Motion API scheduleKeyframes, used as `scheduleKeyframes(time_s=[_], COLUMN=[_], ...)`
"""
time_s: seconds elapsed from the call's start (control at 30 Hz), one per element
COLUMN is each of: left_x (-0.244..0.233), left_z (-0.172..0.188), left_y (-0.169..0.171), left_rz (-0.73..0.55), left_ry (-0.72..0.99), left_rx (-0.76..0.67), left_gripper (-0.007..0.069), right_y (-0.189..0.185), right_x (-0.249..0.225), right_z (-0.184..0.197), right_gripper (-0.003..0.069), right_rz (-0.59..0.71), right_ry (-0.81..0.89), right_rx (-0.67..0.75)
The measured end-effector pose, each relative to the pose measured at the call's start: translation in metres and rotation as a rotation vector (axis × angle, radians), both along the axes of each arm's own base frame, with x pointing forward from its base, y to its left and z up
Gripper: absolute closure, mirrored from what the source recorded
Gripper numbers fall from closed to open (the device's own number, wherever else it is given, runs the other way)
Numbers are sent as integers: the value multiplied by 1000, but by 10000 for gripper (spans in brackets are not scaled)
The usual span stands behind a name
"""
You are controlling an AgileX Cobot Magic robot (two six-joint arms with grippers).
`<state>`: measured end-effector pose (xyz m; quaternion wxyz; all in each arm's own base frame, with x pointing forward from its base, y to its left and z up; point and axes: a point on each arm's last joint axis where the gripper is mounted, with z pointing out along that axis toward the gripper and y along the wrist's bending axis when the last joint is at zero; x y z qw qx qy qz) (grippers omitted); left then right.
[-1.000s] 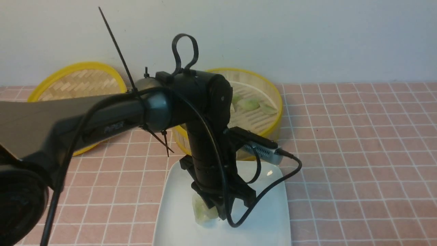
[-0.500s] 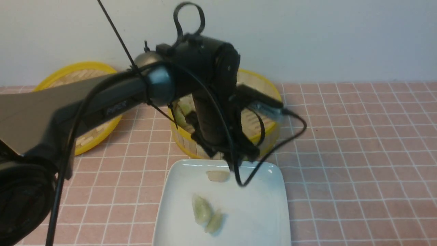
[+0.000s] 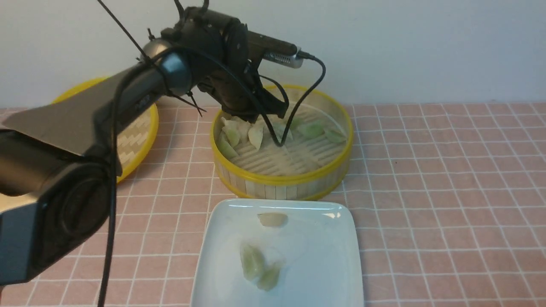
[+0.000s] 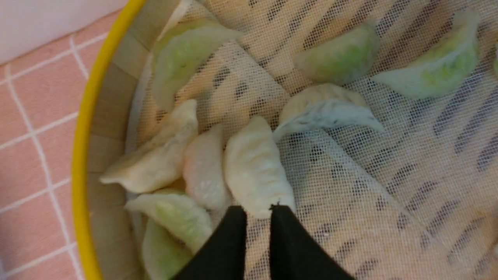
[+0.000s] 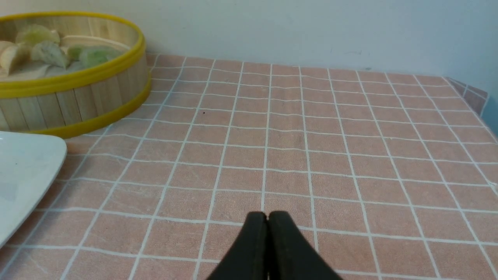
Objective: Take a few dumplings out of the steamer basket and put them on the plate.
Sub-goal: Use the left arm to grab a dumpling from the steamer
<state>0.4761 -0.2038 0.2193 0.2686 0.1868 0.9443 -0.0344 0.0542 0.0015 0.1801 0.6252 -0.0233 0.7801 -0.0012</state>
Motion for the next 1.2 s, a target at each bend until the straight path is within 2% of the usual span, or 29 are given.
scheduleKeyframes(time_s=[0.13,0.17,0.2,0.23,0.37,0.43,0.57,0.63,0.73,0.77,1.0,1.2], left_x=[6,7,9,10,14,15,18,18,17,16,13,9], left_z=[-18,-20,-23,-24,-30,-35,-43,-42,-46,-46,-34,15], left_y=[-3,-4,-5,-5,-7,-8,-6,-5,-5,-4,-2,-2], left_rz=[-3,-3,0,0,-1,-1,-6,-7,-6,-6,3,14], left_ry=[-2,-3,-16,-25,-49,-47,-51,-50,-24,-21,33,-3], left_rx=[-1,-3,-8,-12,-20,-20,12,21,38,44,77,40], left_gripper=[355,337,267,237,197,203,276,327,467,486,484,484], right_y=[0,0,0,0,0,0,0,0,0,0,0,0], right_x=[0,0,0,0,0,0,0,0,0,0,0,0], right_z=[0,0,0,0,0,0,0,0,0,0,0,0], right_gripper=[673,673,673,673,673,673,673,673,673,673,673,673], right_rz=[0,0,0,0,0,0,0,0,0,0,0,0], right_ry=[0,0,0,0,0,0,0,0,0,0,0,0], right_rx=[0,0,0,0,0,0,0,0,0,0,0,0])
